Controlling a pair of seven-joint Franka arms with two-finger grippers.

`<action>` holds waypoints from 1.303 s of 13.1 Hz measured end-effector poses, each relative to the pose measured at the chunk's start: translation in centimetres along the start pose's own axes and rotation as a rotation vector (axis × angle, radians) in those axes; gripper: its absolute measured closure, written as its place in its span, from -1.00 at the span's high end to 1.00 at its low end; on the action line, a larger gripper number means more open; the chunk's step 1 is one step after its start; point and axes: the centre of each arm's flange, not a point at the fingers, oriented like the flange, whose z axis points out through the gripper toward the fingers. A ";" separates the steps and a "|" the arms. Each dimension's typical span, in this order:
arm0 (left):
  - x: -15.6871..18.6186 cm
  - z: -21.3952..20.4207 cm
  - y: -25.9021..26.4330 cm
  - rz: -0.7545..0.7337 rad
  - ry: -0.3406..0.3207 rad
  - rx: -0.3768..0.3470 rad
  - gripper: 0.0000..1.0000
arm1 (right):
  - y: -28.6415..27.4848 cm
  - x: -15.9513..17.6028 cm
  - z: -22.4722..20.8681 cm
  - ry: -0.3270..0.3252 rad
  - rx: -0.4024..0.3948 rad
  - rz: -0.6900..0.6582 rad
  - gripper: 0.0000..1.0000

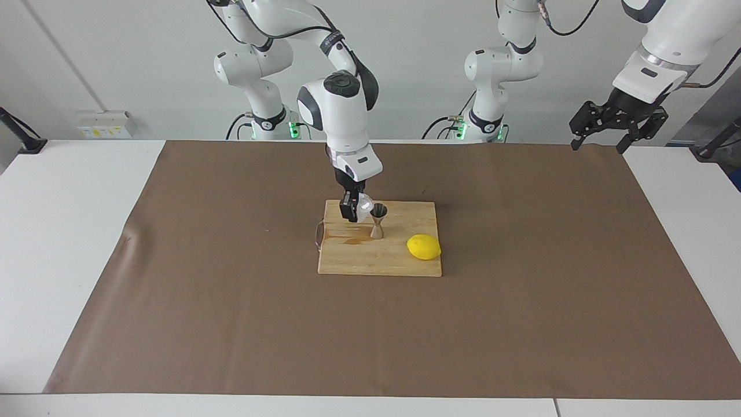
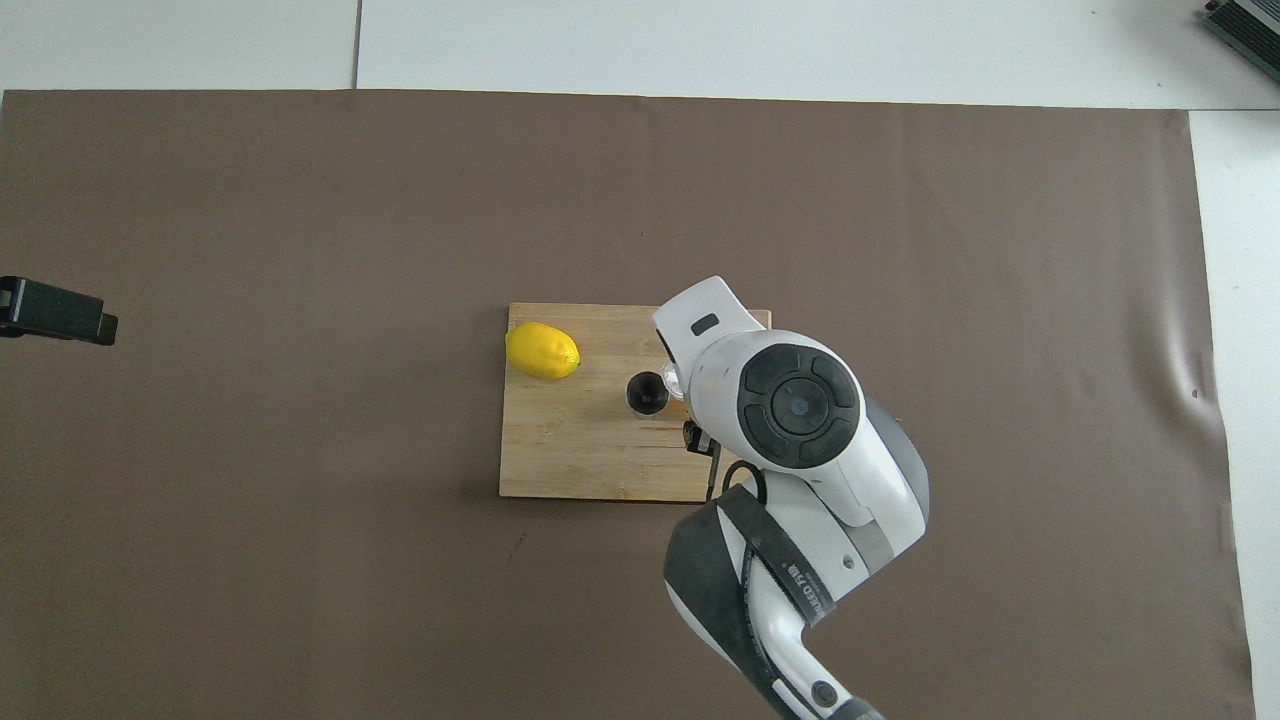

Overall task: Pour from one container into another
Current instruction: 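Tilt the clear cup with the right gripper over the metal cup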

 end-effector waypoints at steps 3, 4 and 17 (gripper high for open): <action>0.1 0.3 0.5 0.014 -0.007 -0.001 1.00 | -0.3 0.4 -0.2 -0.014 -0.024 0.018 0.03; 0.1 0.3 0.7 0.016 -0.007 -0.001 1.00 | -0.4 0.5 -0.1 -0.022 -0.034 0.014 0.03; 0.4 0.8 1.3 0.063 -0.015 0.006 1.00 | -0.4 1.6 0.5 -0.108 -0.113 -0.197 0.03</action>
